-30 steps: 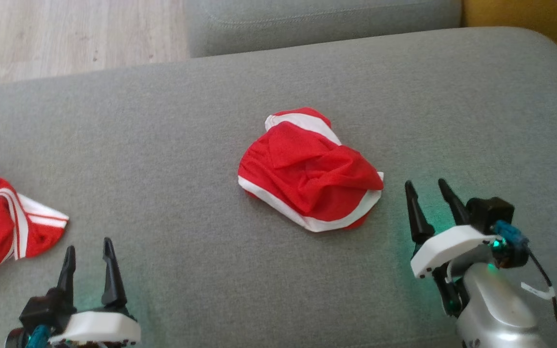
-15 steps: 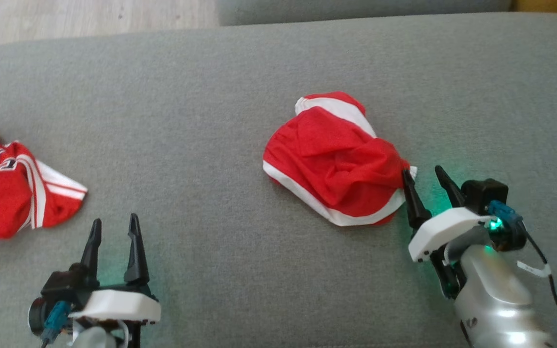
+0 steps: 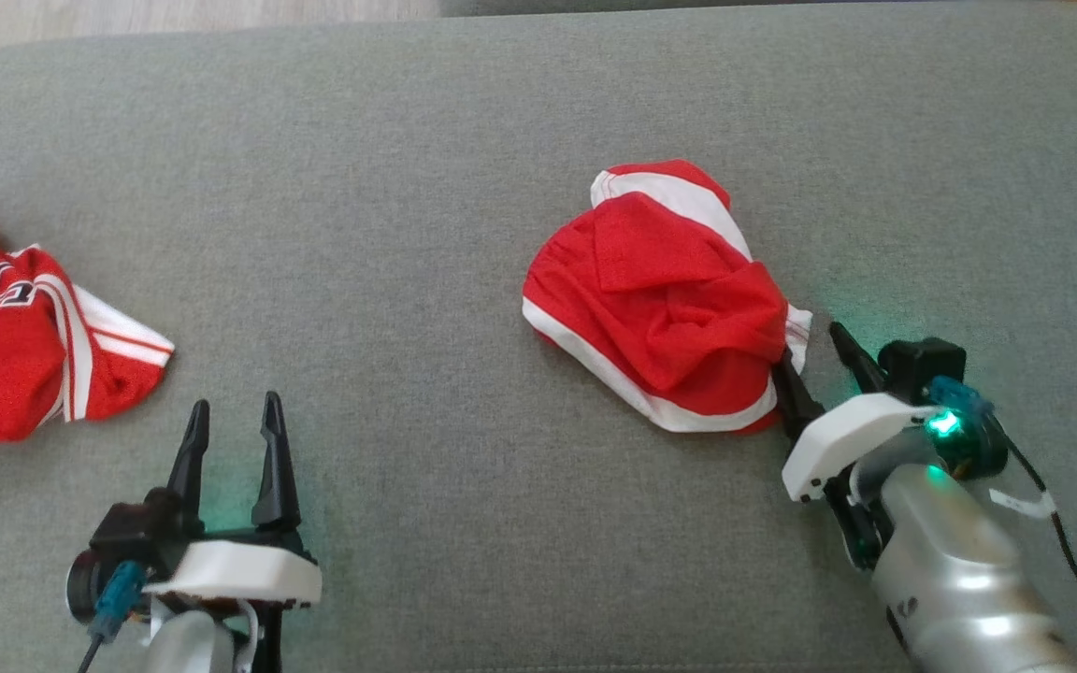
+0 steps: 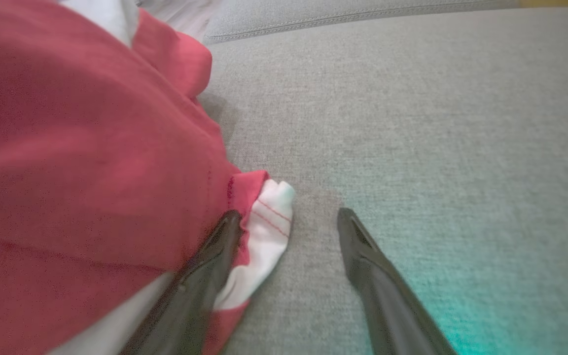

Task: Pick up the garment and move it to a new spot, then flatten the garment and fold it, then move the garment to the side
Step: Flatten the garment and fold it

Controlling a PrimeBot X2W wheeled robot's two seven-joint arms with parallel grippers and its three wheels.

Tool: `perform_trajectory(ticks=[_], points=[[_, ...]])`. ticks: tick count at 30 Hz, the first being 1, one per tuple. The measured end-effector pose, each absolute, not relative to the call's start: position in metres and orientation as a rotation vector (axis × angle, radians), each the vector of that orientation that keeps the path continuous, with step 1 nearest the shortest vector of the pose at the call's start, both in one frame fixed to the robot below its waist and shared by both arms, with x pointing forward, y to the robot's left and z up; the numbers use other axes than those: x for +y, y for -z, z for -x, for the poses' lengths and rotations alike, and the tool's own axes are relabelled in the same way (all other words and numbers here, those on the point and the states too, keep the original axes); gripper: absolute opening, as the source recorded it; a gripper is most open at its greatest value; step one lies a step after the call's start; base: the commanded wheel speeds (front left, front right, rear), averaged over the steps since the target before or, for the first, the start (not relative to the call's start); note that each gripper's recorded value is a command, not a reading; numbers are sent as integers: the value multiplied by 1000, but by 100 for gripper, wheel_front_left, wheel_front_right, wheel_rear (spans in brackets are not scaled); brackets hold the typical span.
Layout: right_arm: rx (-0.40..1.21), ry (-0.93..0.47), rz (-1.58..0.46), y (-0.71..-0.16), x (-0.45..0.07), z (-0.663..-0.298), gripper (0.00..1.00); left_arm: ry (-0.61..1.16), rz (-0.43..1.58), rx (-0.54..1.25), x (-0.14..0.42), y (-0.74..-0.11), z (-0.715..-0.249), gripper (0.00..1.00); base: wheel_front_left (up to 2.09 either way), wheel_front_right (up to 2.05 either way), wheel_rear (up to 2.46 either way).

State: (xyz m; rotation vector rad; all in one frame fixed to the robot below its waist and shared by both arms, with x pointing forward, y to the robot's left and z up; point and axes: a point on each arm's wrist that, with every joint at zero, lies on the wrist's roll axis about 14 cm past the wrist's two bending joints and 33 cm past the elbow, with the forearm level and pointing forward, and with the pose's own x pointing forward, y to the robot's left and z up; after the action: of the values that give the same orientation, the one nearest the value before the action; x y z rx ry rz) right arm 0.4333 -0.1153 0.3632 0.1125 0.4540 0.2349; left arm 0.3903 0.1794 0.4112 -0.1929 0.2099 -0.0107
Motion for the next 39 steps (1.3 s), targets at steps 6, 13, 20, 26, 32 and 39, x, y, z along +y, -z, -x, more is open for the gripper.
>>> perform_trajectory(ticks=[6,13,20,26,32,39], points=[[479,-286,-79,-360,-104,-437,0,9,194,204,182,-413,-391,100,0,0,0],[346,-219,-160,-400,-113,-463,0,10,194,176,182,-422,-394,100,0,0,0],[-105,-160,-257,-542,-140,-501,0,43,197,143,172,-434,-398,100,0,0,0],[-364,-262,-249,-647,-118,-511,0,57,207,119,167,-443,-398,100,0,0,0],[-450,-524,-229,-701,-34,-499,0,37,229,125,172,-442,-384,100,0,0,0],[-466,-723,-283,-728,34,-485,0,-24,236,131,189,-440,-363,100,0,0,0]])
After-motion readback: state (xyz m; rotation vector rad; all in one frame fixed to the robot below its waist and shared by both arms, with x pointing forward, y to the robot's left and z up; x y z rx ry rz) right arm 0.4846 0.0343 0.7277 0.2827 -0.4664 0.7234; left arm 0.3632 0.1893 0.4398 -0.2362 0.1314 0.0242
